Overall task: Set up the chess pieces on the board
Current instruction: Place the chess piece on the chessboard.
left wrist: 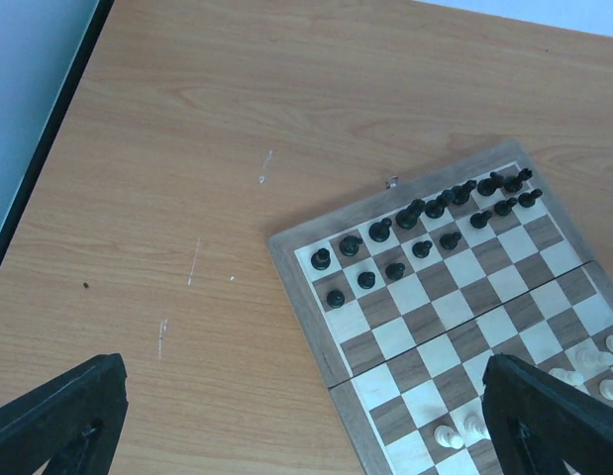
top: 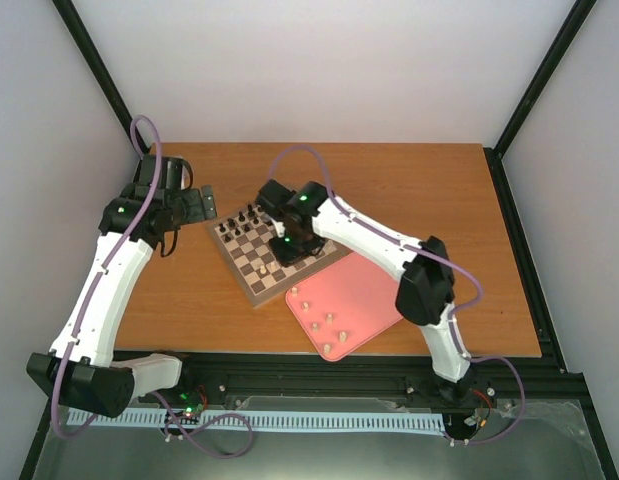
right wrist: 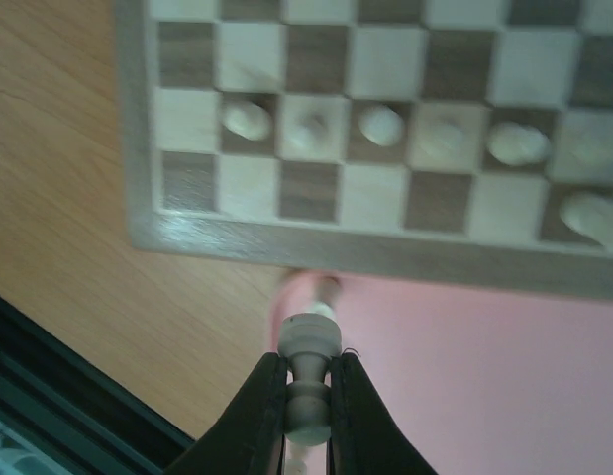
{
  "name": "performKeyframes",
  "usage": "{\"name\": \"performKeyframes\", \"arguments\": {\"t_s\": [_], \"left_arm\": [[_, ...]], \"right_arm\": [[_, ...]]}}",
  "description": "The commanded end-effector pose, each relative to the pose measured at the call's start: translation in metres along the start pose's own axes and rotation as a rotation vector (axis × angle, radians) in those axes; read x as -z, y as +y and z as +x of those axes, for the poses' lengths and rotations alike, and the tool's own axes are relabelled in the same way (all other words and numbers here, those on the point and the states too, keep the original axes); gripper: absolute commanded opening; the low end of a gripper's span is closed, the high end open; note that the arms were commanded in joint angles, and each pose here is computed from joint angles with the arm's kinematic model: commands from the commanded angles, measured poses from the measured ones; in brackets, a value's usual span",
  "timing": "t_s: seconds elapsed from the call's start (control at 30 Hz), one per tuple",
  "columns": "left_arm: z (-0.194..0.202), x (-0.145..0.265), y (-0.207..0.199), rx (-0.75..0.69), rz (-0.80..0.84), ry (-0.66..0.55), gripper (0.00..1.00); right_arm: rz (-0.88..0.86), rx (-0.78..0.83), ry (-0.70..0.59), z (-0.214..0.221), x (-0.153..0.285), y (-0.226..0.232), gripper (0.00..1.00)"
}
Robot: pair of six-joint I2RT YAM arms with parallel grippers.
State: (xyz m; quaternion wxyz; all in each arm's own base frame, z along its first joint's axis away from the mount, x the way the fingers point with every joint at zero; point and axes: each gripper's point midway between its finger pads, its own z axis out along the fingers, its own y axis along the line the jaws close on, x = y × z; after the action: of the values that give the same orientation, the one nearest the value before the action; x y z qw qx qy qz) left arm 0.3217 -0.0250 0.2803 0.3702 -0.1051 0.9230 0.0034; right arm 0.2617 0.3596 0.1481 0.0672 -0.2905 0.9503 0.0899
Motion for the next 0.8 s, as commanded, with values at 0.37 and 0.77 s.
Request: {"name": "performKeyframes", "arguments": {"t_s": [0.37, 0.77], "left_arm": [[-0.036, 0.023, 0.012, 0.011, -0.065, -0.111, 1.0], [-0.052, 0.033, 0.007, 0.024, -0.046, -0.148, 1.0]], "right_arm": [[-0.183, 0.197, 0.05, -0.03, -0.044, 0.081, 0.03], [-0.243, 0.251, 0.072, -0.032, -0.078, 0.093, 0.04]]}}
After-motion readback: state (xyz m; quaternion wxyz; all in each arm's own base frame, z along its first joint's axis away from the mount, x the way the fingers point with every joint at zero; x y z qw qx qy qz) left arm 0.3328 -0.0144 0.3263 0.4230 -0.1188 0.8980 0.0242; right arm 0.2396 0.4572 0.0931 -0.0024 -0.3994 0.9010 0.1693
